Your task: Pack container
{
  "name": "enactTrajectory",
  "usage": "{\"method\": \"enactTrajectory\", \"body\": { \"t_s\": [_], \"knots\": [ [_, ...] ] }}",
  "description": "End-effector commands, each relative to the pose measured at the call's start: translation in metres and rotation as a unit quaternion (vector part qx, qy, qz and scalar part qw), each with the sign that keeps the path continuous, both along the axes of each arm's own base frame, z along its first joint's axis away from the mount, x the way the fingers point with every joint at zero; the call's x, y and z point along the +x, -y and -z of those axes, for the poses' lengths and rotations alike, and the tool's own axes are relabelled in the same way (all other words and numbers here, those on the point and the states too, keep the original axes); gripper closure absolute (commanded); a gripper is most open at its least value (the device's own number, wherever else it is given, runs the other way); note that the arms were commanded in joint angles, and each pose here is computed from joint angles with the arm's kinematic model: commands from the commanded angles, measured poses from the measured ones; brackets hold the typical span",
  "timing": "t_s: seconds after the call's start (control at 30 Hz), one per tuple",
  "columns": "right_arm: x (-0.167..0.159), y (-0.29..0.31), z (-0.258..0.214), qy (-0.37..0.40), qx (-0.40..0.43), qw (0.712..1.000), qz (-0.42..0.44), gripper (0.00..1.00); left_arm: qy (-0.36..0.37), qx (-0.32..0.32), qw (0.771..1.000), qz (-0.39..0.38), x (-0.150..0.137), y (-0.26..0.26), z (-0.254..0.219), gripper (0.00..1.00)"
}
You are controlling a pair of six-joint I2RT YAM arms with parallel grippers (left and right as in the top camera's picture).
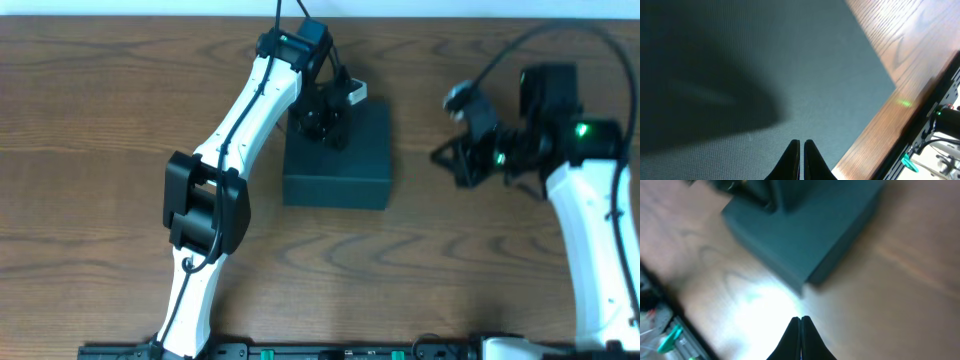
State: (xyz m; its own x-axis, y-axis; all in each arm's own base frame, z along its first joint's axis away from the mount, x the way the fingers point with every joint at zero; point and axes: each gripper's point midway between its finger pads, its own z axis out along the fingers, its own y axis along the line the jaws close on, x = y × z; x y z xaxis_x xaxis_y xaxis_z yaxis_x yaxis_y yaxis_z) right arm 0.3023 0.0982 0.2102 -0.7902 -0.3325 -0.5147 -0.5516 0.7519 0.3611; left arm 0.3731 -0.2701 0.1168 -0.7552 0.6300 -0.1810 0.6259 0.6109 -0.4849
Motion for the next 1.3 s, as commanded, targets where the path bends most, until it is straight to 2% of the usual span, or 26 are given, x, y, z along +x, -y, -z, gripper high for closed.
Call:
{"method": "enactTrajectory", "body": {
  "t_s": [0.0, 0.2, 0.4, 0.67, 0.8, 1.13, 1.27],
  "knots": [
    [-0.028, -0.030, 0.016, -0.033, 0.084, 0.995, -0.048, 0.98, -0.004, -0.008, 1.000, 0.019, -0.002, -0.005, 0.008, 0.94],
    [-0.067, -0.064, 0.047, -0.097, 0.199, 0.971, -0.087, 0.98, -0.012, -0.010, 0.999, 0.031, -0.009, -0.003, 0.013, 0.94],
    [-0.079, -0.086, 0.080, -0.131, 0.223, 0.963, -0.079, 0.98, -0.024, -0.004, 0.999, 0.041, -0.016, -0.007, 0.026, 0.94],
    [-0.072, -0.108, 0.123, -0.151, 0.191, 0.970, -0.006, 0.98, -0.061, 0.006, 0.997, 0.042, -0.036, -0.013, 0.064, 0.94],
    [-0.069, -0.110, 0.144, -0.155, 0.146, 0.976, 0.049, 0.98, -0.084, -0.005, 0.996, 0.040, -0.047, -0.013, 0.074, 0.94],
    [-0.040, -0.098, 0.167, -0.113, 0.073, 0.975, 0.176, 0.98, -0.087, -0.006, 0.995, 0.039, -0.048, -0.013, 0.075, 0.94],
    [-0.028, -0.097, 0.176, -0.111, 0.072, 0.969, 0.208, 0.98, -0.089, -0.005, 0.995, 0.036, -0.048, -0.013, 0.075, 0.94]
  ]
}}
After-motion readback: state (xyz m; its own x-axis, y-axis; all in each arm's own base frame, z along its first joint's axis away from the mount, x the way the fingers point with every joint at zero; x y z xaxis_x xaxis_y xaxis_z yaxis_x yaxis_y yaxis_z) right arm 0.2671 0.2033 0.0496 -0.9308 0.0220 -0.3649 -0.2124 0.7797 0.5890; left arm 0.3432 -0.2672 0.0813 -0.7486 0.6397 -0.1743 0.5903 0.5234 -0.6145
